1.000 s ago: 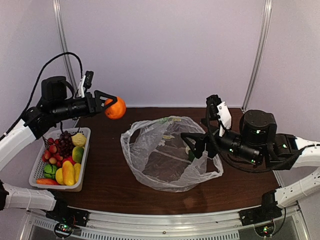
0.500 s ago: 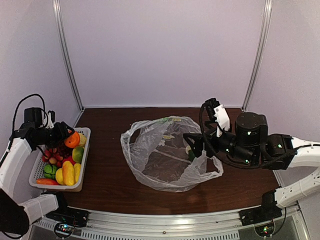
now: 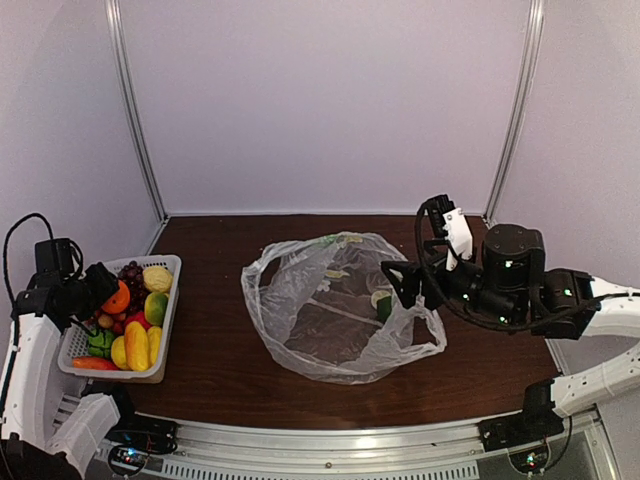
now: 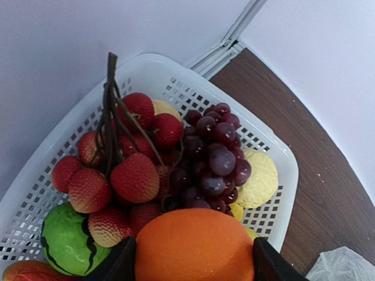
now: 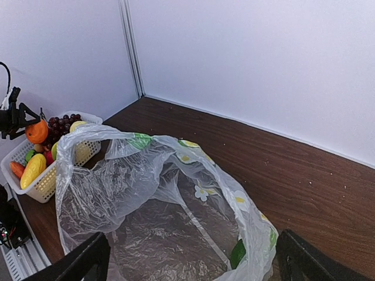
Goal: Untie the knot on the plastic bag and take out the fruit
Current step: Place the fake fruit in the bin, then hold the takeout bag at the center of the board.
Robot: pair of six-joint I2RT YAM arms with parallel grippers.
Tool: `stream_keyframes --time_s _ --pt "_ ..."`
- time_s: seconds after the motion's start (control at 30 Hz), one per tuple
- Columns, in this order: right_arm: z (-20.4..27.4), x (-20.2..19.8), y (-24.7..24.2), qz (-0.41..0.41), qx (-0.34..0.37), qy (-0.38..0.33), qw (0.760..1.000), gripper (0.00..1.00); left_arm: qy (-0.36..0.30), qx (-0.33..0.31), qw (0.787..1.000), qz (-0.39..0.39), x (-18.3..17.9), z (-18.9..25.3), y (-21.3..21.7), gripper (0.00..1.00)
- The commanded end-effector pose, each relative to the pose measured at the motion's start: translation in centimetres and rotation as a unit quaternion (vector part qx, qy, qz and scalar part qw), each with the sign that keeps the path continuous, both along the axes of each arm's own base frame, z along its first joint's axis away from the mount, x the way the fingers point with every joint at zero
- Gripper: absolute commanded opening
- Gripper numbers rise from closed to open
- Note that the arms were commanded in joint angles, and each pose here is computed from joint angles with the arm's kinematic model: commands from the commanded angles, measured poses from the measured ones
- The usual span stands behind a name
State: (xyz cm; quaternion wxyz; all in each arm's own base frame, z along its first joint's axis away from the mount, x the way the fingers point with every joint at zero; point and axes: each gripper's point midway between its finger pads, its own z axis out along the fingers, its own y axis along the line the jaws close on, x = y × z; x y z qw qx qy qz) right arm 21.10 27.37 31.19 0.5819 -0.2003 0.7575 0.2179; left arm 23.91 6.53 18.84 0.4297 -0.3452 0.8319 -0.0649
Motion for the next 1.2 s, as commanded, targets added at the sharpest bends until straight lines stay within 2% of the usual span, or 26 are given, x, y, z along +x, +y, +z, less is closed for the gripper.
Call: stream_keyframes --time_s 0.0,0.17,0.43,0.47,0.5,0.57,0.67,0.93,1.0,1.17 --pt "-1.0 0.4 -0.6 -0.012 -0.007 0.008 1.0 1.0 0.019 0.027 0.997 0.066 -1.1 -0.3 2.3 0.38" --pt "-1.4 0.4 -0.3 -0.009 -0.011 0.012 1.0 1.0 0.036 0.02 0.997 0.063 -0.9 -0.9 2.2 0.45" --pt "-1.5 0.4 -0.1 -0.004 -0.011 0.014 1.0 1.0 0.031 0.022 0.998 0.059 -0.9 -0.8 2.1 0.64" --pt "-1.5 0.3 -0.1 -0.003 -0.011 0.014 1.0 1.0 0.031 0.021 0.998 0.057 -0.9 -0.8 2.1 0.67" --pt "-1.5 0.3 -0.1 -0.002 -0.011 0.015 1.0 1.0 0.031 0.02 0.998 0.056 -0.9 -0.8 2.0 0.77" --pt "-1.5 0.3 0.0 -0.001 -0.01 0.015 1.0 1.0 0.031 0.018 0.998 0.052 -0.8 -0.8 1.9 0.88" --pt "-1.5 0.3 0.0 0.0 -0.009 0.016 1.0 1.0 0.027 0.018 0.998 0.047 -0.8 -0.5 1.7 0.96" --pt "-1.4 0.2 0.3 0.005 -0.008 0.018 1.0 1.0 0.016 0.035 0.999 0.02 -0.6 1.0 1.3 0.98" --pt "-1.4 0.2 0.4 0.006 -0.008 0.018 1.0 1.0 0.01 0.042 0.999 -0.003 -0.2 1.8 0.9 0.98" --pt "-1.5 0.1 0.8 0.013 -0.012 0.022 1.0 1.0 -0.043 0.061 0.99 -0.117 1.3 5.2 -2.0 0.98"
